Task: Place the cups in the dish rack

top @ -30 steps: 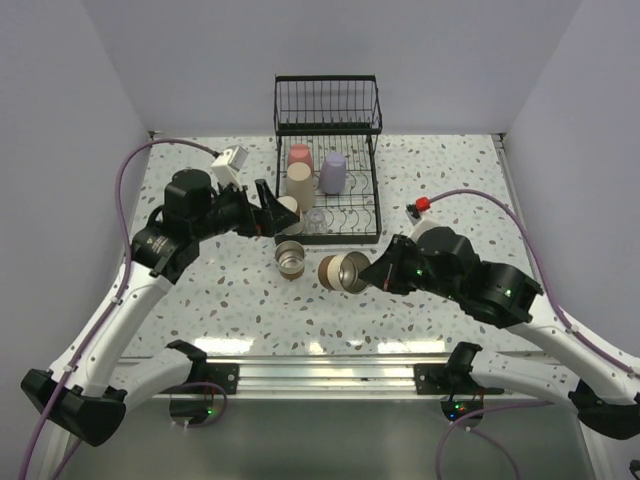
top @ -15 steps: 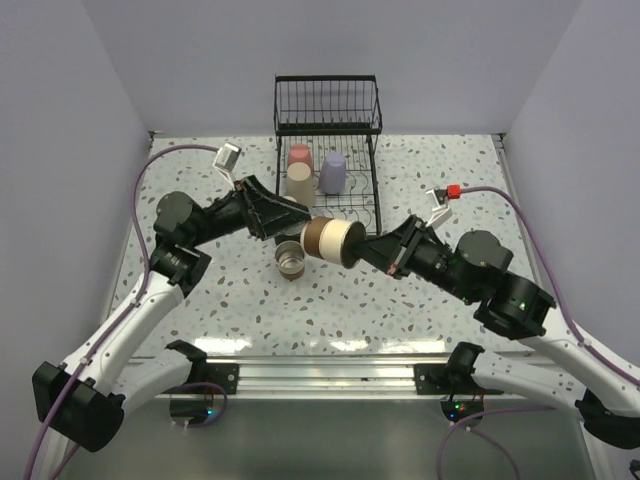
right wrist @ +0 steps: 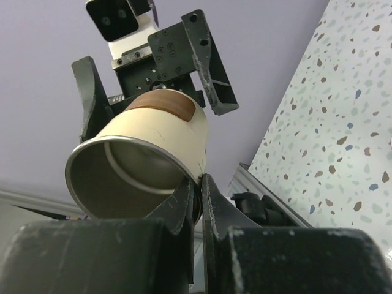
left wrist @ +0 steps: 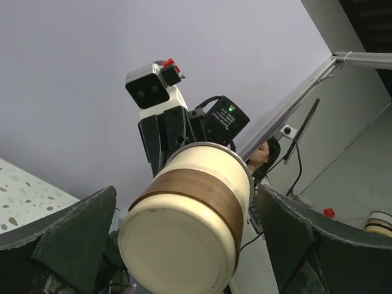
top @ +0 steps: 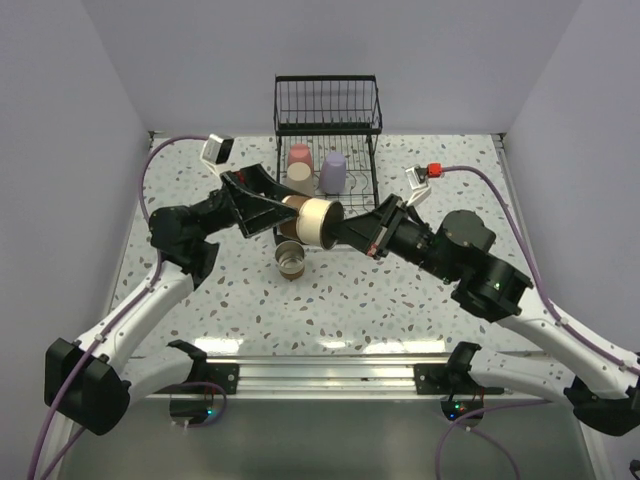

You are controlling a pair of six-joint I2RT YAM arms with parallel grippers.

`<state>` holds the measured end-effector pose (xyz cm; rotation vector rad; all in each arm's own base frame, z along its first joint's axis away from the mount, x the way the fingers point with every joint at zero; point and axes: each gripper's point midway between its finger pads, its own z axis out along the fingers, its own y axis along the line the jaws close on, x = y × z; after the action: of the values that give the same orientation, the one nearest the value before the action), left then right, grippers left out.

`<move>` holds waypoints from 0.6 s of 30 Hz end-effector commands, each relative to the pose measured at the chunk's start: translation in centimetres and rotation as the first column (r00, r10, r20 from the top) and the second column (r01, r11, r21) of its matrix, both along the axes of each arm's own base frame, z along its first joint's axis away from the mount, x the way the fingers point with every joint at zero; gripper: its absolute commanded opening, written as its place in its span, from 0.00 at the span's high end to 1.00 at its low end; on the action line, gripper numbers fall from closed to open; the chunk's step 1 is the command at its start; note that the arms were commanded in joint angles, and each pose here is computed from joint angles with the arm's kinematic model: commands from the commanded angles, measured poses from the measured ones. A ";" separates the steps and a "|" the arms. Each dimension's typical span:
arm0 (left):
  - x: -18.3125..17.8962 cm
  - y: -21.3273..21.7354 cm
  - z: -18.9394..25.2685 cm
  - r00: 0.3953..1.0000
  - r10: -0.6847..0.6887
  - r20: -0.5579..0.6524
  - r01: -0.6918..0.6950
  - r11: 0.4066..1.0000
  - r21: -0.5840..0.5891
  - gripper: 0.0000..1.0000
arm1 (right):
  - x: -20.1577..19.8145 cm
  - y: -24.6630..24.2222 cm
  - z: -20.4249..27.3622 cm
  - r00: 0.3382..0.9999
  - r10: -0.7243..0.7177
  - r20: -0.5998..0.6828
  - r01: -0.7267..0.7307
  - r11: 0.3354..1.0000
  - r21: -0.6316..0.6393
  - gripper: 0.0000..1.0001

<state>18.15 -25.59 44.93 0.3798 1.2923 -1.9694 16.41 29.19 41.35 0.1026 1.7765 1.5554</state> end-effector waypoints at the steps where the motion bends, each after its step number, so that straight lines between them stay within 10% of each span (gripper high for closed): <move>1: -0.7 0.3 0.6 0.999 -0.021 0.029 0.021 1.000 -0.015 0.00 | -1.2 -0.3 6.1 0.993 0.042 0.113 -0.056 0.991 0.123 1.00; 18: -1.8 0.4 0.7 0.998 -0.040 0.042 0.040 0.999 0.016 0.35 | 0.3 0.0 5.4 0.995 -0.007 0.102 -0.005 0.993 0.120 1.00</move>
<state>17.36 -25.40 45.02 0.3954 1.2990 -1.9826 16.61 29.51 42.73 0.0815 1.7442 1.5793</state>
